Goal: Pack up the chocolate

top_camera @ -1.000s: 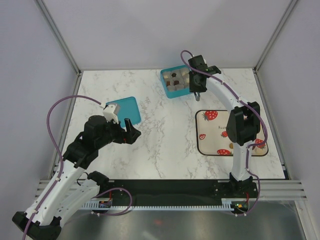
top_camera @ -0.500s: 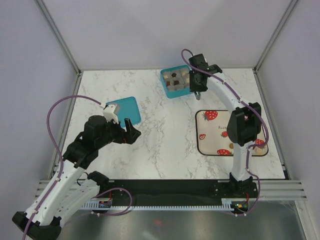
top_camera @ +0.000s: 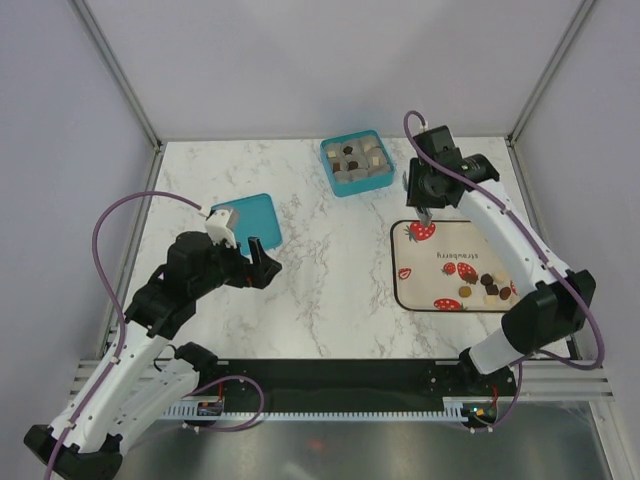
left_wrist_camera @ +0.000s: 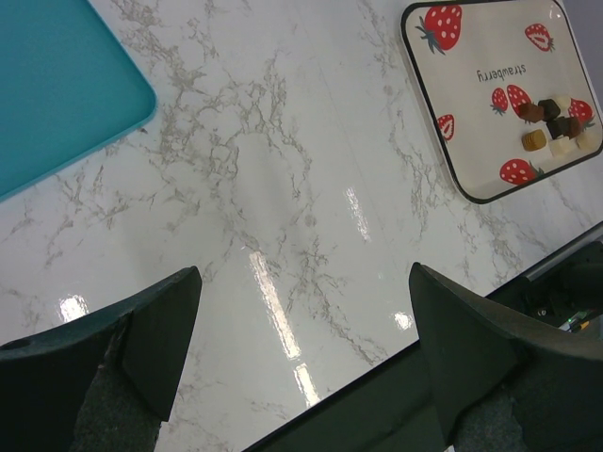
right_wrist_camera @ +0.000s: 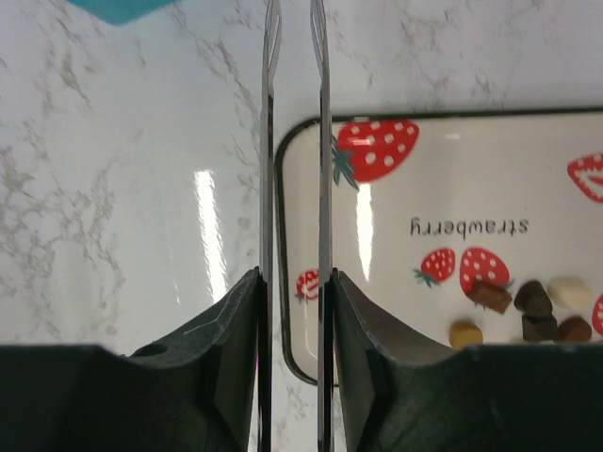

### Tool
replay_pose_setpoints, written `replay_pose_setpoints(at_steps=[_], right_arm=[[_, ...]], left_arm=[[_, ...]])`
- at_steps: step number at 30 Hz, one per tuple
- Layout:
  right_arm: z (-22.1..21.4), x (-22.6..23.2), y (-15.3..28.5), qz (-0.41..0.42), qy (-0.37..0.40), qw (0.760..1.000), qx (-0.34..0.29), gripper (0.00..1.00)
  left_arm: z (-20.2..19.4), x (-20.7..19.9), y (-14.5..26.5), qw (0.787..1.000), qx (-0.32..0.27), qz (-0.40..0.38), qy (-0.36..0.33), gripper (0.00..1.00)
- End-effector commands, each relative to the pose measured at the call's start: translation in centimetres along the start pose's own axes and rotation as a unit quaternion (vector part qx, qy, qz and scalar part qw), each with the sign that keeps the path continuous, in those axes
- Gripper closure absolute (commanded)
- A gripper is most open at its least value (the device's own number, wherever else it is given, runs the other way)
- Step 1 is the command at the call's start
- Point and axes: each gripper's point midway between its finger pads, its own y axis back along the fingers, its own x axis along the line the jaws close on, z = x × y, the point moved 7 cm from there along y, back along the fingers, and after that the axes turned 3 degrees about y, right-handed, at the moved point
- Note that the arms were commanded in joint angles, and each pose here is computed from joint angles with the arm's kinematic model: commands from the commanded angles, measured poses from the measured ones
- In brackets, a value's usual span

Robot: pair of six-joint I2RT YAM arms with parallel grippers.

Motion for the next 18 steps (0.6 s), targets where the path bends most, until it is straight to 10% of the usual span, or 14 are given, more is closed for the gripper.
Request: replay_pose_setpoints(at_steps=[1,18], right_arm=[[-4.1,-1.7,1.7,-0.024,-0.020,0.999,0.039,0.59],[-15.4,-9.2,6.5,-0.137,-0.145,0.973,0.113,0.57]], left_arm=[[0.4,-0.2,0.2,1.000,-0.013,-0.010,-0.019,0.01],[0.6,-0.8,0.9,0.999,-0.023,-0.035,-0.023,0.01]])
